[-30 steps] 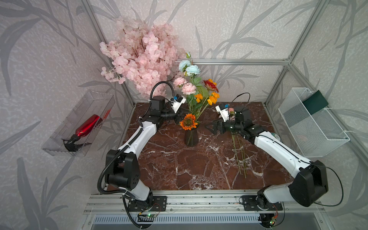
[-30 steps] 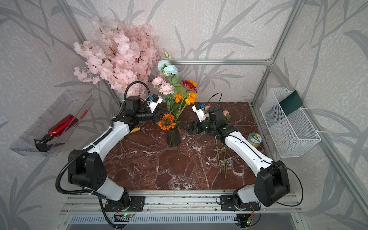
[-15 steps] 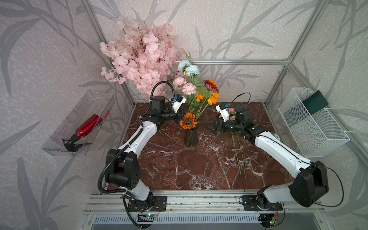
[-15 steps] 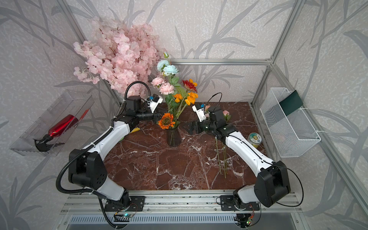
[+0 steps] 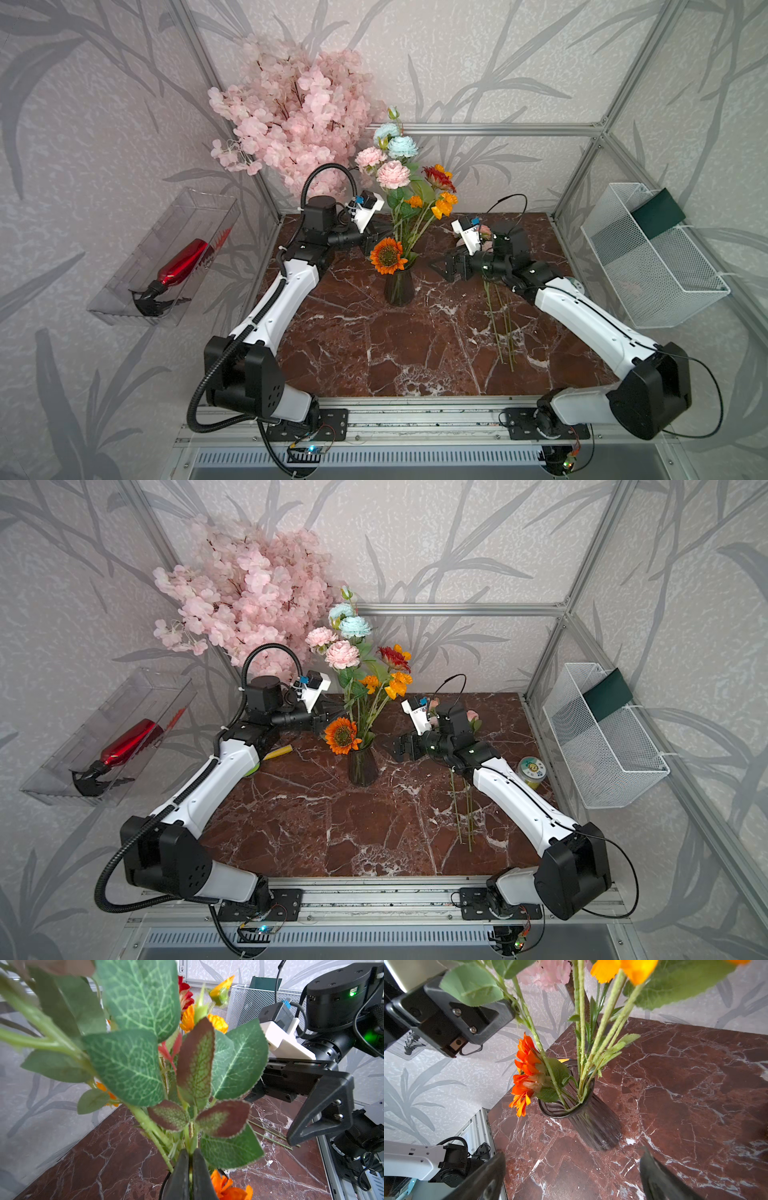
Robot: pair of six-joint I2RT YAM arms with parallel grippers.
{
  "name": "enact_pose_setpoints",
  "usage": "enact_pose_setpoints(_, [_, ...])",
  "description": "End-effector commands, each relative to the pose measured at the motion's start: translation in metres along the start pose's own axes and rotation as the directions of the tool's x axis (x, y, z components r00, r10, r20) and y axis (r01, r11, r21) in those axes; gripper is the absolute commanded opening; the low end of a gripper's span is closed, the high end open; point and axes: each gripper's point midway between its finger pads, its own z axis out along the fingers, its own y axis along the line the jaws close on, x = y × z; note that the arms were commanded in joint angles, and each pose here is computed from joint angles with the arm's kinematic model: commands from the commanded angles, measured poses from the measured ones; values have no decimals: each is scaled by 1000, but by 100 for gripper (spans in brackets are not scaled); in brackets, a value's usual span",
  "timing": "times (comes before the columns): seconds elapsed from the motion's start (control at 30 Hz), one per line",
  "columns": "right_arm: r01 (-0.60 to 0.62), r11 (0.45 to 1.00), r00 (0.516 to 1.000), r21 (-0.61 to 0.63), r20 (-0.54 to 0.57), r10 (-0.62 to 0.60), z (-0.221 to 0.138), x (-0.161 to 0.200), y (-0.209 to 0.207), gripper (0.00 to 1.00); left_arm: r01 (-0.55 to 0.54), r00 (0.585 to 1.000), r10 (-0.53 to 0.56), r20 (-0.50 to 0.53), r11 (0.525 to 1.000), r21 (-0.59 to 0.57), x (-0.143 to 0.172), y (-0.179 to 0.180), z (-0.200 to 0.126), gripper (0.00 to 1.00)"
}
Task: Pick out pink flowers from the vase
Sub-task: Pick up the flower from the vase.
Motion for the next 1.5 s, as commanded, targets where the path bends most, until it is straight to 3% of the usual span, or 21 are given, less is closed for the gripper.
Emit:
enact_pose_setpoints(0.0, [17,1000,1000,-3,19,-17,-7,-4,9,99,-82,996,83,43,996,-19,-17,-5,-6,6])
enact_pose_setpoints(0.23, [58,998,998,-2,29,-58,-11,-16,17,99,-134,984,140,108,989,-60,-50,-11,-17,6])
enact_pose_setpoints(0.73, [163,986,983,-24,95,-160,-27,-59,41,99,-126,953,170,253,976,-180,-129,-15,-45,4])
enact_pose_setpoints(1.03, [217,975,967,-51,149,-207,-44,-79,64,99,-189,917,251,311,958,-216,-177,-46,-59,2])
enact_pose_setpoints(1.23, [260,963,949,-70,203,-242,-56,-100,83,99,-247,896,312,316,942,-228,-195,-65,-63,2])
enact_pose_setpoints(1.47, [306,946,929,-108,251,-272,-66,-121,107,99,-219,898,260,354,964,-152,-203,-82,-59,2])
